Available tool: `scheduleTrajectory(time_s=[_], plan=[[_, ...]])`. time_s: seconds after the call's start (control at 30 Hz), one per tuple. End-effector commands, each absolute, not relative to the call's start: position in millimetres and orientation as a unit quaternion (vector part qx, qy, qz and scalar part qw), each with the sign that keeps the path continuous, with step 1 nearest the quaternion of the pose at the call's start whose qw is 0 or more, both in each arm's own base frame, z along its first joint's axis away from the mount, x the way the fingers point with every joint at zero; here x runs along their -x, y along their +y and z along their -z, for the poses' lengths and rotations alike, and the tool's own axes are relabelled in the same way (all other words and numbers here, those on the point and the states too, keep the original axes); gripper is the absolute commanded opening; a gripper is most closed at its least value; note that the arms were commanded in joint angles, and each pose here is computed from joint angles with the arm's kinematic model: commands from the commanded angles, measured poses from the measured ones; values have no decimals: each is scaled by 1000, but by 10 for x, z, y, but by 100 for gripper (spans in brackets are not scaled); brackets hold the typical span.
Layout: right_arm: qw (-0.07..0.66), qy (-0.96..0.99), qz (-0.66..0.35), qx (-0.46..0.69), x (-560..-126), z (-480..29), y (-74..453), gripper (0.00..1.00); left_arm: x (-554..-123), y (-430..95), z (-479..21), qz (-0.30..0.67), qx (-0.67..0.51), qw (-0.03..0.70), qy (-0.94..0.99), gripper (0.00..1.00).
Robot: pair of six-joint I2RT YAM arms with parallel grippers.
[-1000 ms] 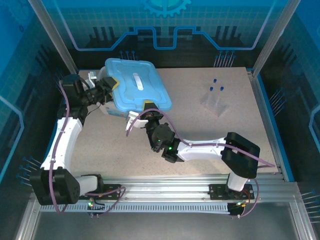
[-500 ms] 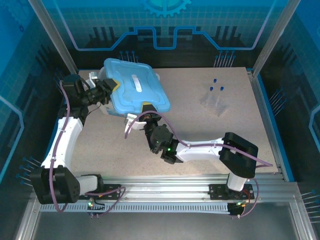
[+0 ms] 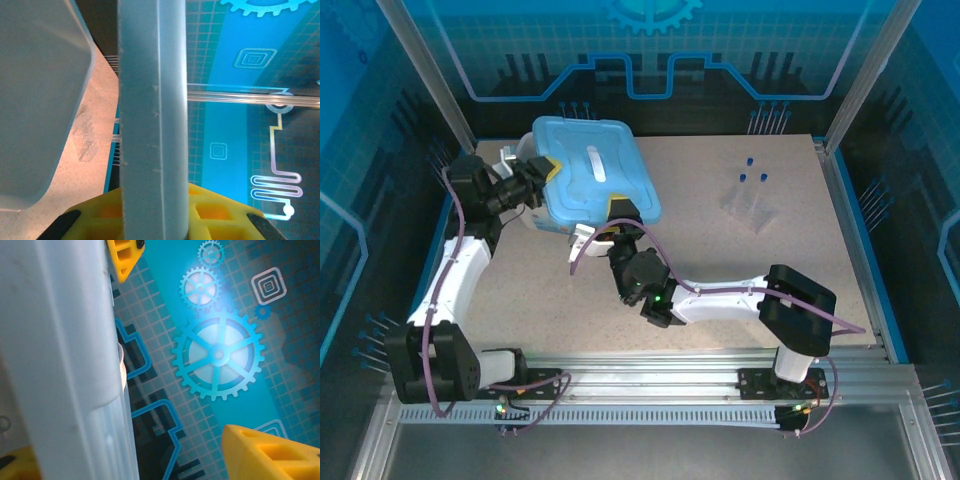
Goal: Organize the chemistry lab equipment
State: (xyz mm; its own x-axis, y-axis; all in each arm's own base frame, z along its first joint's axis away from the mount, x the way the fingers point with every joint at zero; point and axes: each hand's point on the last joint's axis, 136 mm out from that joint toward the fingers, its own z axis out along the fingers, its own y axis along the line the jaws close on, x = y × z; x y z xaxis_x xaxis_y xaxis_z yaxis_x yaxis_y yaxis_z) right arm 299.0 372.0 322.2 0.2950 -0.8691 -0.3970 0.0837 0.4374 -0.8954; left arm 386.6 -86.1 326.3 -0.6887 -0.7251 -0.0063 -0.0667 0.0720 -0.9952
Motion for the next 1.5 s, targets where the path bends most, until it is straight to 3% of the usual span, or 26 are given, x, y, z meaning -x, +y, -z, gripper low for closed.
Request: scheduleTrajectory(time_s=[0.0, 0.17, 0.33, 0.67, 1.03, 1.47], plan=[[726, 495, 320, 355, -2942, -3492, 3614, 67, -3928, -776, -3579, 643, 269, 308, 648, 0], [721, 510, 318, 346, -2934, -3473, 3517, 79, -4025, -678, -3730, 651, 279, 329, 624, 0], [700, 577, 271, 322, -3022, -3358, 3322, 80, -4117, -519, -3790, 645, 300, 364, 601, 0], [580, 781, 2, 234, -3111, -3126, 2989, 83, -4116, -294, -3885, 619, 326, 439, 564, 0], [385, 799, -463, -5, -3280, -3080, 3288, 78, -4170, -38, -3908, 582, 354, 507, 529, 0], [261, 646, -703, -145, -3903, -3282, 3704, 76, -4033, 99, -3894, 522, 367, 564, 524, 0]])
